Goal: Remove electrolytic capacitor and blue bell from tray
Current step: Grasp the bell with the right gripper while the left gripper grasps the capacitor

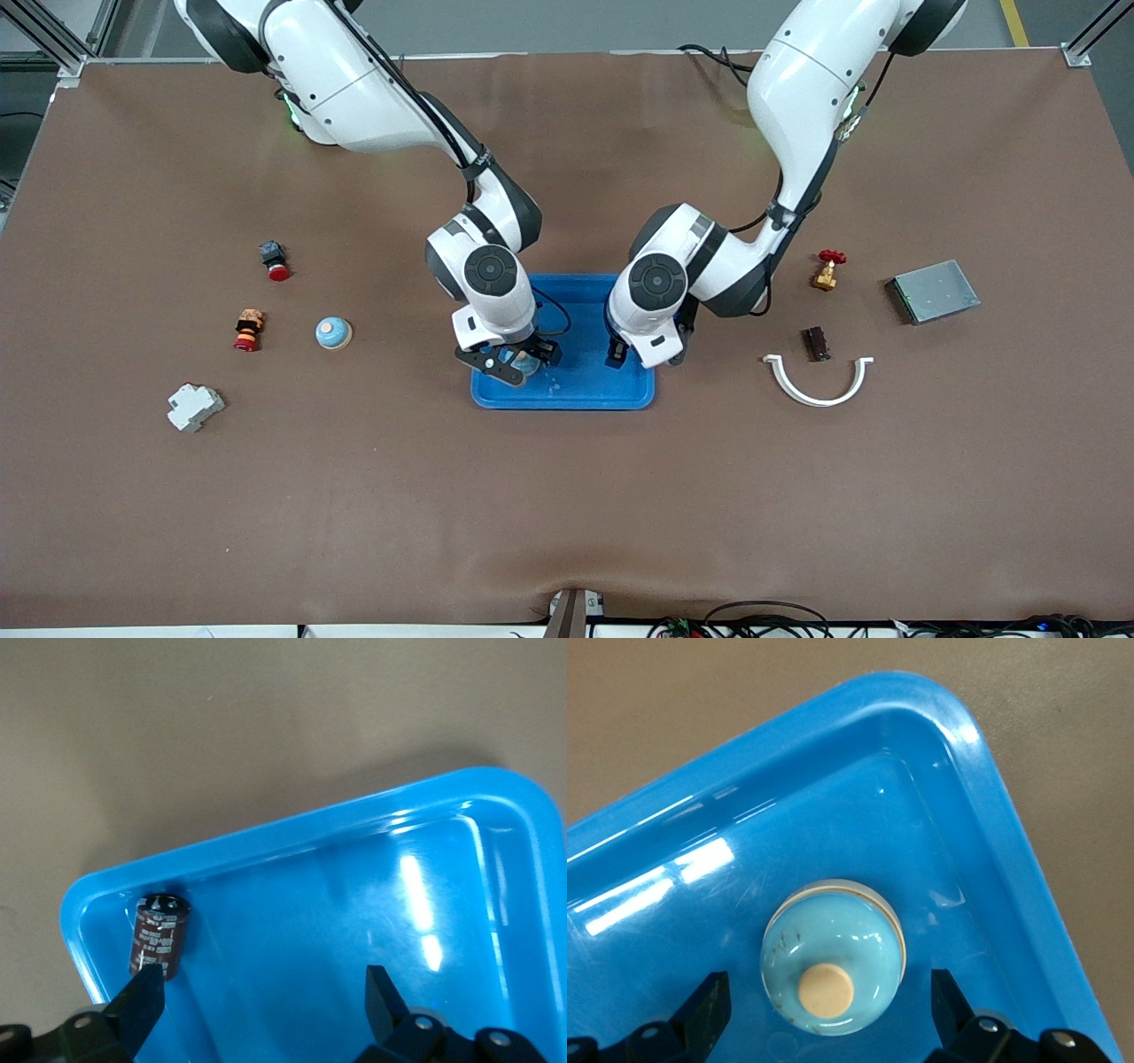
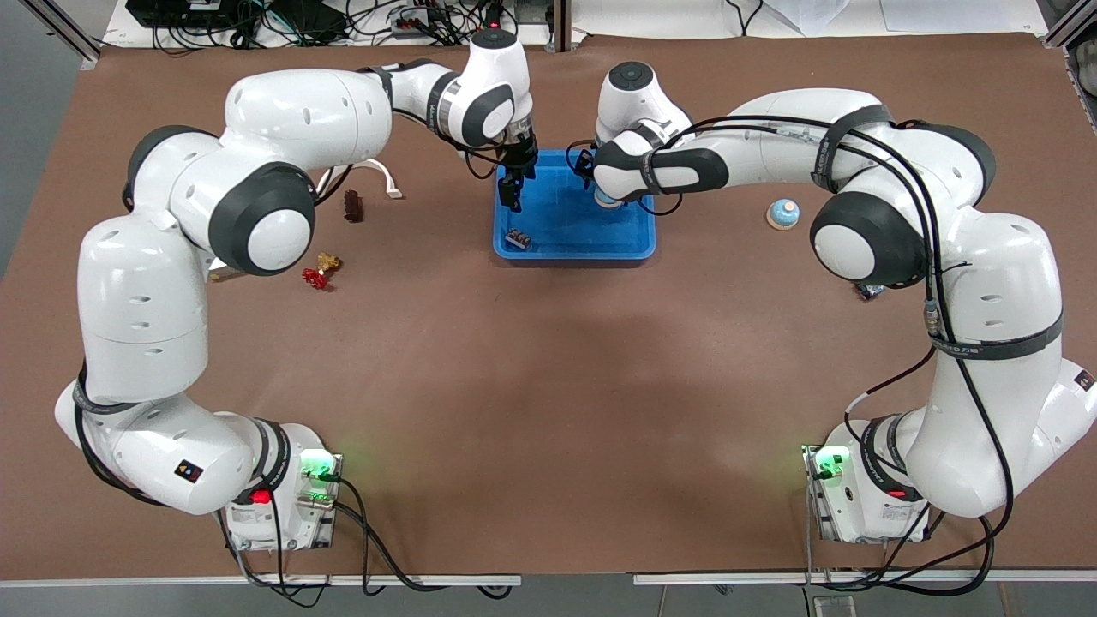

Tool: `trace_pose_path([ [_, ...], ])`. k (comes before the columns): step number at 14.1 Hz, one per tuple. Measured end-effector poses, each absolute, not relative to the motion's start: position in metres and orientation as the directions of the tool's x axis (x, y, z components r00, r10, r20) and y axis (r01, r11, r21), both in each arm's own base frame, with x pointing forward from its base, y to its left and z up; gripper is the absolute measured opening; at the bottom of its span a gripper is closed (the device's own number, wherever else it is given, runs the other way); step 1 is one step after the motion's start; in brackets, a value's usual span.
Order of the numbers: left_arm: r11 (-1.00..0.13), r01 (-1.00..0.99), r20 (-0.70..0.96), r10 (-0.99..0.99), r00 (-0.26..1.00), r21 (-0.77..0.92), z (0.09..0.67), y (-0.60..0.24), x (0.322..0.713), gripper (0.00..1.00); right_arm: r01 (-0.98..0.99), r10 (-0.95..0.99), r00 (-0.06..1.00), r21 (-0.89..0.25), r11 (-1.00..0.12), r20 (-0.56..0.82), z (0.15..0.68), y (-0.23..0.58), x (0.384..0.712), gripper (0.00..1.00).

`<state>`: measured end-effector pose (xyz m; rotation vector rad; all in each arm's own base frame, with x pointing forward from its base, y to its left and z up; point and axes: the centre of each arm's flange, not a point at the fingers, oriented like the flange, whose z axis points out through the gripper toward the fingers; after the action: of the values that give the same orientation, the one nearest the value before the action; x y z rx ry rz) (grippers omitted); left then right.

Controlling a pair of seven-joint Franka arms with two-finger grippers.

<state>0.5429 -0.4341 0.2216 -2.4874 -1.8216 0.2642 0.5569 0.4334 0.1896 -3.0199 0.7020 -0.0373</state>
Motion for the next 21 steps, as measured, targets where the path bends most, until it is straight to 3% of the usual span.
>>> trace_pose_path([
  [9,-0.333,0.913,-0.071,0.943,0.325,-0.238,0.173,-0.434,0.504,1.0,-0.447,-0.448,0.894,-0.039,-0.894,0.021,0.182,0.429,0.564,1.0],
  [11,-0.34,0.91,-0.059,0.94,0.336,-0.236,0.171,-0.432,0.504,1.0,-0.447,-0.448,0.894,-0.038,-0.894,0.021,0.181,0.429,0.563,0.96],
  [14,-0.352,0.907,-0.046,0.935,0.351,-0.23,0.171,-0.432,0.504,1.0,-0.453,-0.454,0.891,-0.041,-0.89,0.022,0.182,0.43,0.564,0.68],
  [21,-0.359,0.905,-0.042,0.932,0.36,-0.227,0.168,-0.434,0.504,1.0,-0.485,-0.486,0.874,-0.014,-0.874,0.017,0.207,0.423,0.586,0.68],
])
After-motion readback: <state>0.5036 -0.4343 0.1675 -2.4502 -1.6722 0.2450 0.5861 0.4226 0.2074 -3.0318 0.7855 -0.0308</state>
